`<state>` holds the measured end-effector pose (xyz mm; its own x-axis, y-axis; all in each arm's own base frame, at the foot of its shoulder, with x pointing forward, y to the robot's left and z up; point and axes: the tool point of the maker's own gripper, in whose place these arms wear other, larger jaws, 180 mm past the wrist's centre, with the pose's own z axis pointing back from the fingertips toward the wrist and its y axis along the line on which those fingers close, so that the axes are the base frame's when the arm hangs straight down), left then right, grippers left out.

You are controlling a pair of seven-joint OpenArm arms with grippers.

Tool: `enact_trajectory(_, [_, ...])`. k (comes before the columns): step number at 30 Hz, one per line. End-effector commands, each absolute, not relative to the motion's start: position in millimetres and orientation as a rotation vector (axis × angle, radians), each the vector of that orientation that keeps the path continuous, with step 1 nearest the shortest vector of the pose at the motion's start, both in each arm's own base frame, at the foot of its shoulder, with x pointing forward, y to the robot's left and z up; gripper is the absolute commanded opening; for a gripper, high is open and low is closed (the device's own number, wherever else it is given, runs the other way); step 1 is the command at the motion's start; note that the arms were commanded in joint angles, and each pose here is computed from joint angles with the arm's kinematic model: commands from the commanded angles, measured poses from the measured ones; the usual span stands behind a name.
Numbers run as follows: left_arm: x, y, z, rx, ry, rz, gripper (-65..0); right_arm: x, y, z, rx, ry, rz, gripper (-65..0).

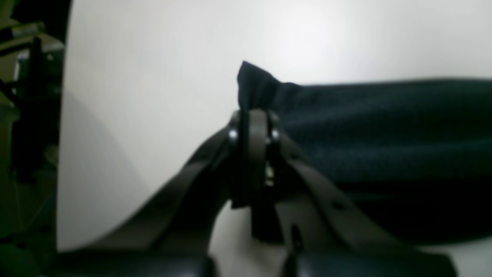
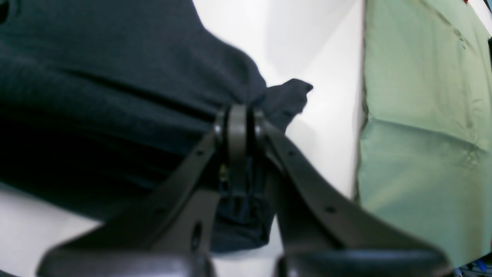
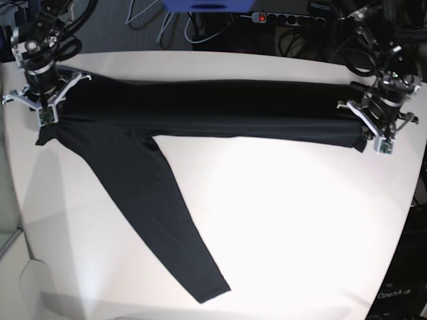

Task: Fold the T-shirt properly
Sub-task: 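Lower the folded layer and hold it flat with both grippers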

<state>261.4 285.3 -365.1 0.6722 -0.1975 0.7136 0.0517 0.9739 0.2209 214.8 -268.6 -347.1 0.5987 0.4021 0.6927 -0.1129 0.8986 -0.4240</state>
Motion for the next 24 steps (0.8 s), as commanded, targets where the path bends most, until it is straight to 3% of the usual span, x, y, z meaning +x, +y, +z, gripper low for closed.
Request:
enact_trajectory(1, [265.9, 289.7, -354.6, 0.207, -0.859, -0.145, -65.0, 214.5, -273.0, -339.6, -0.376, -0.903, 0.309, -65.0])
enact_trajectory(21, [255.3, 287.4, -387.5, 0.149, -0.784, -0.113, -65.0, 203.6, -273.0, -353.5, -0.362, -0.853, 0.304, -64.8])
enact_trajectory(24, [255.3, 287.4, -387.5, 0.149, -0.784, -0.113, -65.0, 203.6, -273.0, -353.5, -0.362, -0.853, 0.304, -61.1])
